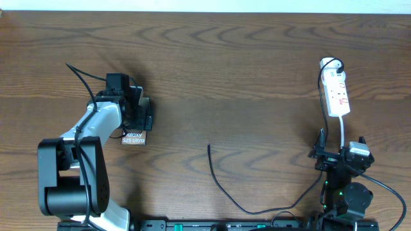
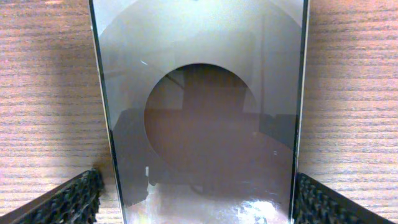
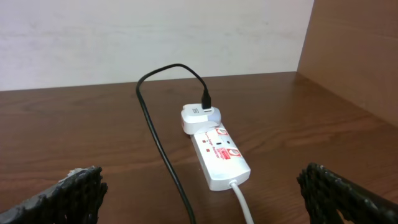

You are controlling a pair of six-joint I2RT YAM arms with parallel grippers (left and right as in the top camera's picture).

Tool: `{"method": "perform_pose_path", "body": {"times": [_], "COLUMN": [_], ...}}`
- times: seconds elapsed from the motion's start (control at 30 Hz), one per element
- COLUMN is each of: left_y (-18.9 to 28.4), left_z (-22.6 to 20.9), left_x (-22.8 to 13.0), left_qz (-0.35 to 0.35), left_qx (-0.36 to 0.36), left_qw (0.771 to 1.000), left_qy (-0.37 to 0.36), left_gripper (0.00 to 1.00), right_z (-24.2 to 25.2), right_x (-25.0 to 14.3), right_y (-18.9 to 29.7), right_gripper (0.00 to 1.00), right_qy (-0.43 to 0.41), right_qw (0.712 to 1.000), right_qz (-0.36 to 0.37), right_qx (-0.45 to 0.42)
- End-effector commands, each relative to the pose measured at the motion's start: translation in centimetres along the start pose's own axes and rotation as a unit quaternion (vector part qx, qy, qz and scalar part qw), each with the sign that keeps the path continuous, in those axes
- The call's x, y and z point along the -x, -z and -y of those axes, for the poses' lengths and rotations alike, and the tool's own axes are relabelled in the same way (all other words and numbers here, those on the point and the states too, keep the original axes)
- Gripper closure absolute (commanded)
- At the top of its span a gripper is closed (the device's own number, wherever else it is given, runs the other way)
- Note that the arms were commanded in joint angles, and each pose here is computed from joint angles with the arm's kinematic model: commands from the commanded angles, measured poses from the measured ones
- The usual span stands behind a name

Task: Plug charger to phone and switch on socket
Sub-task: 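Close the left gripper on the phone box sides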

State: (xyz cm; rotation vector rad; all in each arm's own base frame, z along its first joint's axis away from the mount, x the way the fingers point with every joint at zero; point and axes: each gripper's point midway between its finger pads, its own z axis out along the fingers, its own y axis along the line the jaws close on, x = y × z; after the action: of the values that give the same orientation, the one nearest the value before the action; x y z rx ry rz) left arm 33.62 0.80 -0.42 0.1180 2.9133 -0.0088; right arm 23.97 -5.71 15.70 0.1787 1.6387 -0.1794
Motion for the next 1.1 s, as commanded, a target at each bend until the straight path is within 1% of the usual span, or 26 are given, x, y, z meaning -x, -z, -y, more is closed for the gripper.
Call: {"method": "perform_pose_path", "body": {"times": [0.0, 0.23, 0.33, 0.63, 0.67, 1.07], "left_y": [-1.44, -1.44, -1.44, -1.44, -1.44, -1.44], "left_z": [0.14, 0.14, 0.14, 0.14, 0.14, 0.14], "left_x": [-2.59, -2.58, -2.58, -2.58, -2.59, -2.58], "left_qz": [-0.046, -0.045, -0.045, -0.045, -0.046, -0.045], "left_qx": [0.000, 0.000, 0.000, 0.000, 0.000, 0.000], "left_qw": [0.999, 0.999, 0.999, 0.999, 0.999, 0.999], "left_qy": [-0.001, -0.001, -0.001, -0.001, -0.001, -0.001], "left_gripper": [0.09, 0.09, 0.13, 0.13, 0.12, 0.14], "right_z": [0.20, 0.20, 0.20, 0.20, 0.20, 0.20], "right_x": [-0.05, -0.05, -0.05, -0.05, -0.05, -0.05], "right_y": [0.03, 0.03, 0.03, 0.03, 0.03, 0.03], "right_gripper": [0.01, 0.01, 0.01, 0.01, 0.01, 0.01], "right_qy": [-0.005, -0.005, -0.005, -0.005, -0.005, -0.005], "right_qw": [1.000, 1.000, 1.000, 1.000, 1.000, 1.000], "right_qz": [0.000, 0.000, 0.000, 0.000, 0.000, 0.000], "right_qx": [-0.005, -0.005, -0.005, -0.005, -0.005, -0.005]}}
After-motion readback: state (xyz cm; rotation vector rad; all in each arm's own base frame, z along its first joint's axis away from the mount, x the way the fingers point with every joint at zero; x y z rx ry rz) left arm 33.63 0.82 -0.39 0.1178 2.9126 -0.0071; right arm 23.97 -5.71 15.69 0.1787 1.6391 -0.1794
